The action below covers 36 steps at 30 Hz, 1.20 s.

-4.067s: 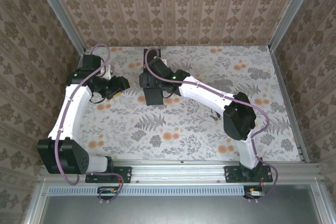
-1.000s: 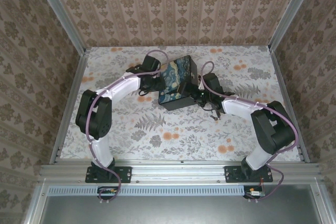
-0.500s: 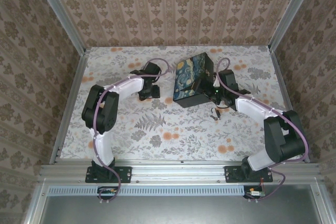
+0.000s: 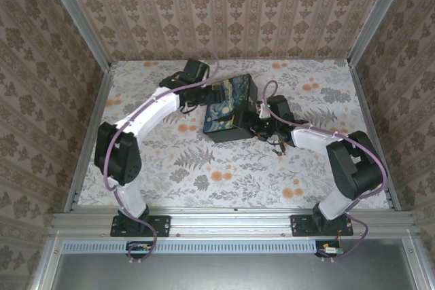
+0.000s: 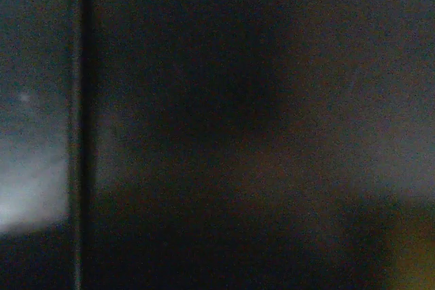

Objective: Unlock the padlock with the key

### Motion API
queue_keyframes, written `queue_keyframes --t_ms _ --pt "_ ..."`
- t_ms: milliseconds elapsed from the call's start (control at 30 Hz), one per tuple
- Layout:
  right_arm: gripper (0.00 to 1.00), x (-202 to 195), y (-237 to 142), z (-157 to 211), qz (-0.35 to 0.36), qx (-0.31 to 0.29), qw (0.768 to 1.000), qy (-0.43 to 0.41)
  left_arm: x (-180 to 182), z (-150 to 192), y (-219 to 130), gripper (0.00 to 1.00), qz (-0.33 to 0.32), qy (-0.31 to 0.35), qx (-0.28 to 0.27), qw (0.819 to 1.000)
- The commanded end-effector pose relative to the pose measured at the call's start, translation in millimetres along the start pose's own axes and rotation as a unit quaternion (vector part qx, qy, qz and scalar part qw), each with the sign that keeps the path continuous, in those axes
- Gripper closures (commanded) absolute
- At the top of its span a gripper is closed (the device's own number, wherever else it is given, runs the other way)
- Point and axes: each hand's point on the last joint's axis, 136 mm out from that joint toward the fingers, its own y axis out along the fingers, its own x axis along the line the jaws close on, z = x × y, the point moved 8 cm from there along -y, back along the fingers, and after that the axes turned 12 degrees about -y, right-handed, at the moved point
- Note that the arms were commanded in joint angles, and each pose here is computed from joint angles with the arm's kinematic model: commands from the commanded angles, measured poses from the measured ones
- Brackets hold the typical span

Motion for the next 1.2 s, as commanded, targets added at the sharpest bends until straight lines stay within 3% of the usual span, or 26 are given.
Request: queue_keyframes --t_ms 0,200,367,633,867,1000,1033,1100,1167 --pt "0.0 15 3 -12 -0.031 -0.015 0.999 -0.018 15 18 28 0.14 -0.071 0.031 0.037 0.996" --pt "0.0 15 -6 -12 -0.004 -0.006 0.999 -0.041 45 33 60 0.15 -0.182 0.066 0.051 0.98" --pt "0.0 7 -27 -12 0.032 -0.008 0.998 -0.056 73 51 84 0.16 -0.225 0.076 0.078 0.968" --pt "0.0 -16 -68 -16 0.071 -0.045 0.996 -0.044 96 64 95 0.17 -0.223 0.04 0.099 0.969" --pt "0.0 -14 -70 -20 0.07 -0.043 0.995 -0.048 69 43 75 0.17 -0.153 0.025 0.087 0.984" --pt "0.0 -17 -93 -25 0.138 -0.06 0.985 -0.087 37 13 25 0.14 -0.048 0.034 0.033 0.998" --pt "0.0 -19 -101 -26 0.162 -0.066 0.979 -0.104 33 6 12 0.04 -0.041 0.042 0.012 0.998" --pt "0.0 -29 -122 -33 0.257 -0.098 0.95 -0.151 40 -8 -15 0.0 -0.078 0.06 -0.058 0.993" --pt "0.0 -43 -143 -37 0.352 -0.15 0.902 -0.201 61 -17 -31 0.0 -0.129 0.102 -0.154 0.974"
